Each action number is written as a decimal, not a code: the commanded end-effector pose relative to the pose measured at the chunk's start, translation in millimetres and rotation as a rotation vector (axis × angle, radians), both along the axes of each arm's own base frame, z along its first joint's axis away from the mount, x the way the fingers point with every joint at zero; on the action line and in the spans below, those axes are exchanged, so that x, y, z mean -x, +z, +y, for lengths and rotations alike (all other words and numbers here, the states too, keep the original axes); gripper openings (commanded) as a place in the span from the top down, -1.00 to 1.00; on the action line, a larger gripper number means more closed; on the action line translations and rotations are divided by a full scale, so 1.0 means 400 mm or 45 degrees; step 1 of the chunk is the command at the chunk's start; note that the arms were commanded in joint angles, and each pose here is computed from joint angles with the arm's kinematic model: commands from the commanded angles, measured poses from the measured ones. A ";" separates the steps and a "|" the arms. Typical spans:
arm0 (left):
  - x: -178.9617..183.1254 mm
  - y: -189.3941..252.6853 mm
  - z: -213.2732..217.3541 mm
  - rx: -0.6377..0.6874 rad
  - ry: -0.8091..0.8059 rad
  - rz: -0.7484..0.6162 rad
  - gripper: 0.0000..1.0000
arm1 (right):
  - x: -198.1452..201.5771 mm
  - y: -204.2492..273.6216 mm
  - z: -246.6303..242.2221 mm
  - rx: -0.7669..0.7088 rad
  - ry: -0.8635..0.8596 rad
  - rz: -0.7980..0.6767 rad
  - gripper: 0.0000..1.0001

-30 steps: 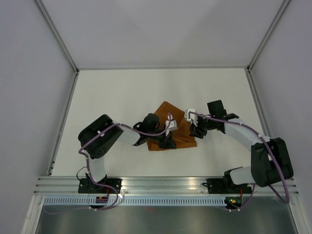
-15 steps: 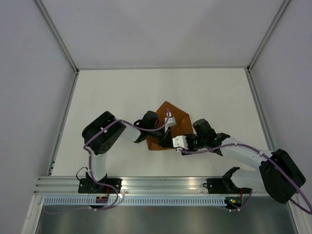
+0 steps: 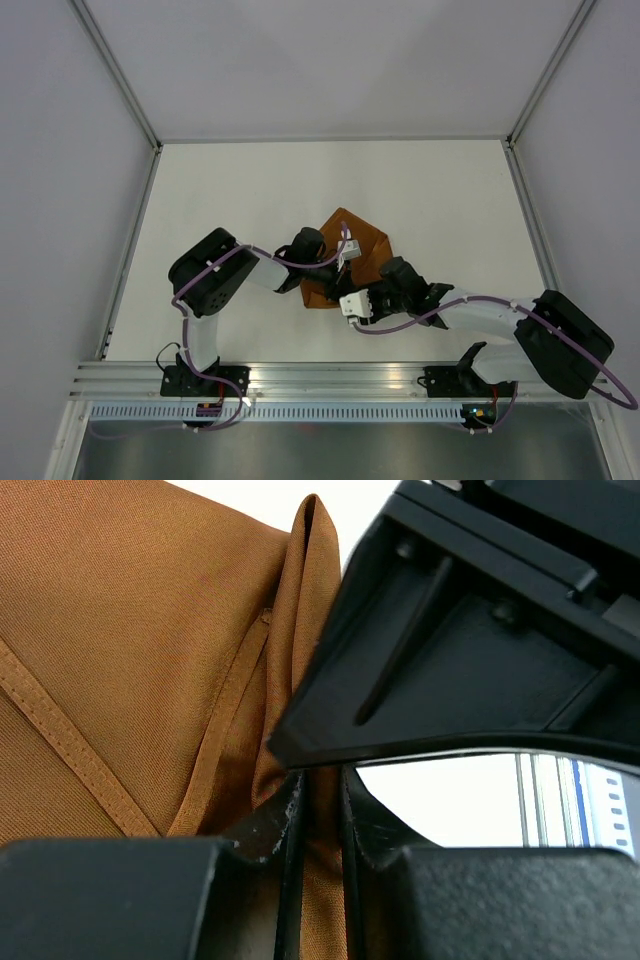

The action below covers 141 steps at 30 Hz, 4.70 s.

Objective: Fold the napkin, place the utensils inside, and roll it up
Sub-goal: Roll the napkin with the utensil

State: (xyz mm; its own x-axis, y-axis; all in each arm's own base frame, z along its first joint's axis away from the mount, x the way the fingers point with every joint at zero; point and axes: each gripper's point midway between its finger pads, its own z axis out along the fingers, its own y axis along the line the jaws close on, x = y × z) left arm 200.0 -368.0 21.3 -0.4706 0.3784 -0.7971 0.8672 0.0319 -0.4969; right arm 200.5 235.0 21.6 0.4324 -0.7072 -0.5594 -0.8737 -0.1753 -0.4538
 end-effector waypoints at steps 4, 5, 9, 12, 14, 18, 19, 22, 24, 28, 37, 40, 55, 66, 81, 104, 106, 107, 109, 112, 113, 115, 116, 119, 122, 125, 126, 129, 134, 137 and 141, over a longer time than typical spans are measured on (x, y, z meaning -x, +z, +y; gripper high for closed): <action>0.017 -0.024 0.008 -0.025 -0.026 0.068 0.95 | -0.028 -0.033 -0.019 0.086 -0.046 -0.055 0.14; 0.016 -0.020 0.006 -0.020 -0.027 0.064 0.95 | -0.027 -0.035 -0.022 0.096 -0.037 -0.060 0.23; 0.018 -0.010 0.006 -0.010 -0.037 0.057 0.95 | -0.018 -0.058 -0.042 0.169 -0.023 -0.040 0.40; 0.014 -0.002 0.004 -0.006 -0.038 0.042 0.95 | -0.001 -0.078 -0.058 0.223 -0.006 0.008 0.61; 0.013 0.007 0.004 0.002 -0.040 0.029 0.95 | 0.004 -0.085 -0.059 0.249 -0.002 0.041 0.72; -0.008 0.025 0.005 -0.004 0.010 -0.036 0.76 | 0.025 -0.099 -0.070 0.310 0.007 0.136 0.92; -0.013 0.031 0.005 -0.004 0.027 -0.053 0.71 | 0.033 -0.104 -0.072 0.324 0.008 0.164 0.94; -0.039 0.059 0.009 0.001 0.099 -0.134 0.48 | 0.048 -0.104 -0.073 0.341 0.012 0.228 0.99; -0.065 0.084 0.014 0.000 0.176 -0.200 0.40 | 0.058 -0.102 -0.074 0.342 0.021 0.266 0.99; -0.120 0.120 0.028 -0.015 0.335 -0.288 0.33 | 0.062 -0.090 -0.069 0.356 0.025 0.341 0.99; -0.288 0.223 0.172 -0.089 0.991 -0.532 0.30 | 0.087 -0.067 -0.086 0.468 0.082 0.562 0.99; -0.343 0.297 0.308 -0.075 1.384 -0.635 0.24 | 0.100 -0.057 -0.103 0.537 0.109 0.672 0.99; -0.220 0.562 0.482 0.154 1.578 -1.091 0.20 | 0.018 -0.107 -0.058 0.723 0.024 1.144 0.99; -0.131 0.541 0.314 0.019 1.198 -1.513 0.20 | -0.068 -0.156 -0.013 0.765 -0.092 1.306 0.99; 0.004 0.196 0.051 -0.239 0.415 -1.319 0.09 | -0.110 -0.190 -0.007 0.761 -0.170 1.384 0.99; 0.008 -0.005 0.000 -0.364 0.250 -1.156 0.06 | -0.122 -0.194 -0.022 0.742 -0.213 1.423 0.99; 0.009 -0.021 0.007 -0.388 0.236 -1.142 0.14 | -0.122 -0.193 -0.021 0.738 -0.210 1.425 0.99; 0.012 -0.024 0.004 -0.394 0.226 -1.133 0.18 | -0.123 -0.193 -0.021 0.735 -0.210 1.426 0.99; 0.017 -0.044 0.007 -0.418 0.200 -1.095 0.33 | -0.122 -0.189 -0.020 0.730 -0.205 1.433 0.99; 0.026 -0.065 0.005 -0.441 0.160 -1.046 0.72 | -0.122 -0.185 -0.014 0.721 -0.199 1.440 0.99; 0.023 -0.063 0.001 -0.440 0.167 -1.034 0.80 | -0.123 -0.183 -0.013 0.719 -0.198 1.441 0.99; 0.031 -0.070 -0.002 -0.429 0.141 -1.004 0.95 | -0.121 -0.178 -0.014 0.716 -0.191 1.447 0.99; 0.031 -0.069 -0.001 -0.421 0.145 -0.985 0.95 | -0.120 -0.175 -0.012 0.709 -0.190 1.449 0.99; 0.036 -0.065 0.000 -0.393 0.138 -0.933 0.95 | -0.122 -0.152 -0.001 0.665 -0.185 1.454 0.75; 0.039 -0.061 0.005 -0.359 0.145 -0.863 0.95 | -0.134 -0.113 0.011 0.602 -0.191 1.432 0.38; 0.047 -0.048 0.007 -0.296 0.138 -0.767 0.95 | -0.167 -0.044 0.042 0.465 -0.212 1.381 0.17; 0.041 -0.046 0.011 -0.288 0.149 -0.748 0.95 | -0.174 -0.030 0.045 0.436 -0.218 1.372 0.13; 0.047 -0.045 0.020 -0.263 0.144 -0.672 0.95 | -0.219 0.031 0.060 0.298 -0.280 1.304 0.04; 0.052 -0.042 0.026 -0.215 0.135 -0.559 0.95 | -0.321 0.105 0.047 0.050 -0.464 1.127 -0.01; 0.057 -0.037 0.027 -0.176 0.132 -0.480 0.95 | -0.367 0.141 0.008 -0.100 -0.538 1.069 -0.02; 0.046 -0.028 0.035 -0.119 0.158 -0.364 0.95 | -0.409 0.176 -0.064 -0.242 -0.575 0.961 -0.02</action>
